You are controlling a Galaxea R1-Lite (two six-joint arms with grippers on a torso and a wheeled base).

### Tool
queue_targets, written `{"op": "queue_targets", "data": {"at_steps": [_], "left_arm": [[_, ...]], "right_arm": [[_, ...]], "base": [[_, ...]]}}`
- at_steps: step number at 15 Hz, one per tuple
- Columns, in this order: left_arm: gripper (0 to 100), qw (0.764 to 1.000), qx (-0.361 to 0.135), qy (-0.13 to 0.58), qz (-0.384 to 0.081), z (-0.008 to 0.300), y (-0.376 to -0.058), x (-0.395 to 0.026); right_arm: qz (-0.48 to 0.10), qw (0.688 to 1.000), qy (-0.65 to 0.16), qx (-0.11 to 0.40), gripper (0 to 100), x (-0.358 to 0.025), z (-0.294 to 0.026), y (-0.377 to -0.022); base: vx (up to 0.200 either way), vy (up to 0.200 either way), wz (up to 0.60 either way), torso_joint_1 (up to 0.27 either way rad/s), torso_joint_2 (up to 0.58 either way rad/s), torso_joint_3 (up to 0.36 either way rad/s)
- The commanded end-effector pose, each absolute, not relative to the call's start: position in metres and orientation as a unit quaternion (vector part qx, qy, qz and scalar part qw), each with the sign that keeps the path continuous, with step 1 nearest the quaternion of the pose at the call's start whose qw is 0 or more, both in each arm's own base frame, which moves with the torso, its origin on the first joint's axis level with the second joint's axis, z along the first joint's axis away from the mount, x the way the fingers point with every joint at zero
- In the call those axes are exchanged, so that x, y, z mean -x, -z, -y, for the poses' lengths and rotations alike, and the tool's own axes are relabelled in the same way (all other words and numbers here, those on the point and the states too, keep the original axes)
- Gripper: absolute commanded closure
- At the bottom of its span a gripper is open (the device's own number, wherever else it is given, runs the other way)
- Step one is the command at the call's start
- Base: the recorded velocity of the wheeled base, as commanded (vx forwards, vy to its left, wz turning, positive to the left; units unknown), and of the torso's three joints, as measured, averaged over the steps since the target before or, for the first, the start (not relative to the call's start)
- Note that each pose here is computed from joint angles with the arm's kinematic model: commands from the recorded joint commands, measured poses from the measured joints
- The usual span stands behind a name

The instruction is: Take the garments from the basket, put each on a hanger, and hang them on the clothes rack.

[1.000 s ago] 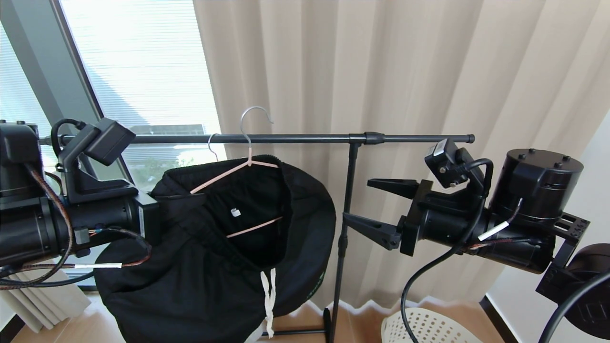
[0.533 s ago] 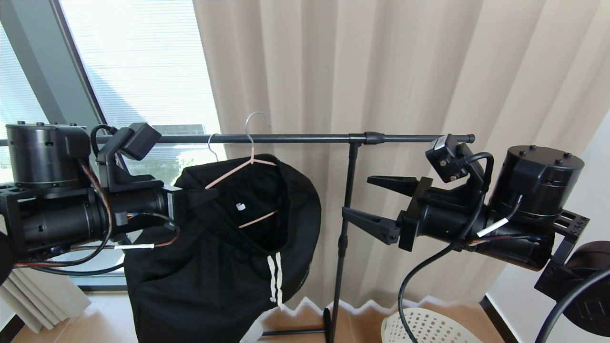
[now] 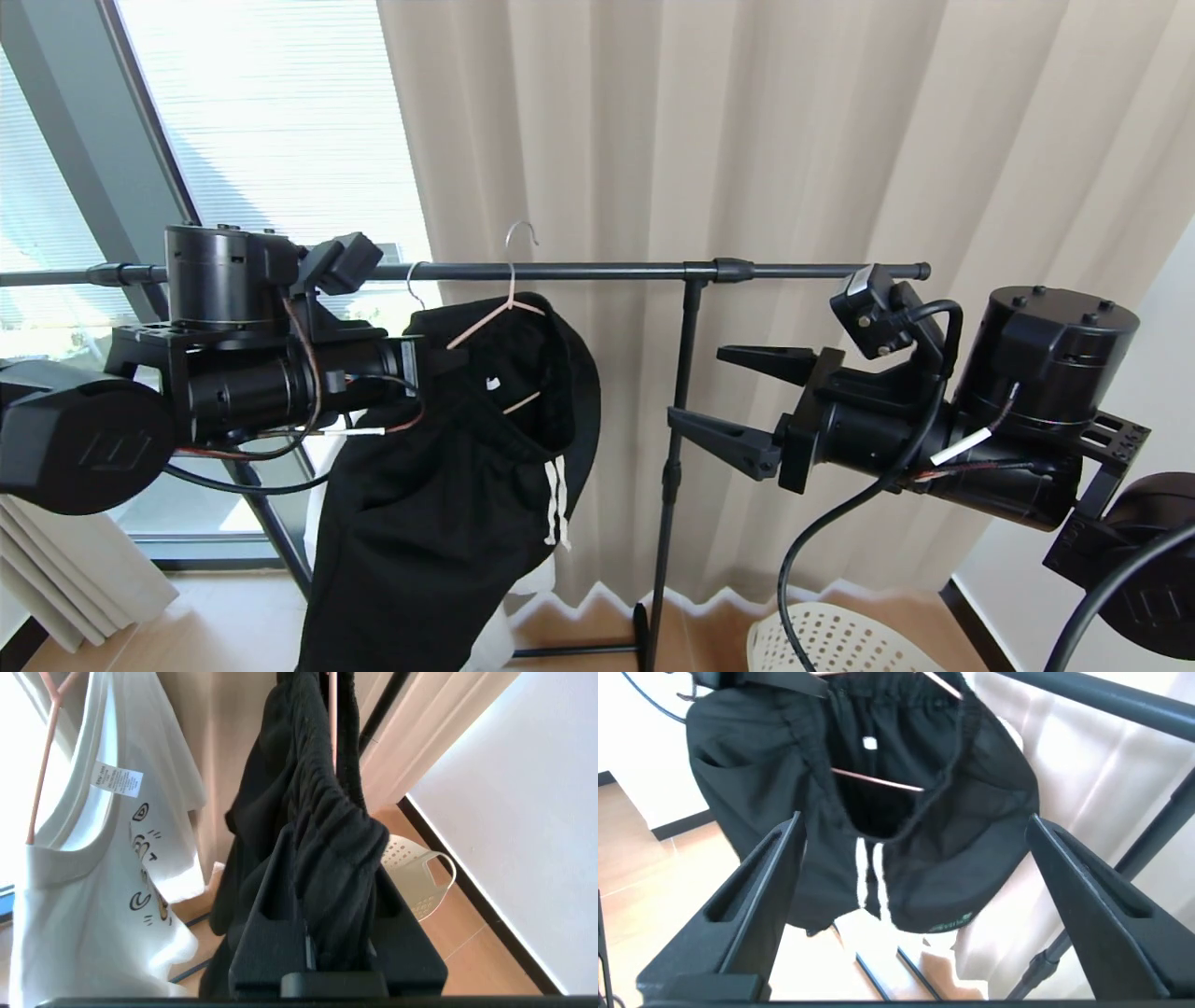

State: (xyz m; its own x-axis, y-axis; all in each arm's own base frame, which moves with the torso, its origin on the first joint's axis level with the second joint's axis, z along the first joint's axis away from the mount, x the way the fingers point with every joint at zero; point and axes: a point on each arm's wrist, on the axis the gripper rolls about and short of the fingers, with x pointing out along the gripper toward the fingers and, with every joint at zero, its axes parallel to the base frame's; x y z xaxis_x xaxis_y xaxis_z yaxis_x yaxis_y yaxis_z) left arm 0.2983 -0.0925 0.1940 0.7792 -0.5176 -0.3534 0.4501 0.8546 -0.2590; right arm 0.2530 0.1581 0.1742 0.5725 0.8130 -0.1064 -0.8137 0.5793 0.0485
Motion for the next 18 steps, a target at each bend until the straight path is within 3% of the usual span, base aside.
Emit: {"op": "queue_targets", "data": {"at_steps": [1,18], "left_arm": [[100,0.938,0.089,0.25,-0.222,0.103,-0.184,-0.322],[100,0.934,0.115,0.234,-0.243,0.113,-0.162,-0.352]], "right_arm": [[-0.06,0.886,-0.459,0.003,0,-0.254,-0.159,-0.173],[-0.062,0.886,-0.459,0.004,0,-0.253,-0.159,-0.172]], "base": [[0.0,0.0,0.0,0.0,0.0,0.0],[0.0,0.0,0.0,0.0,0.0,0.0]]}}
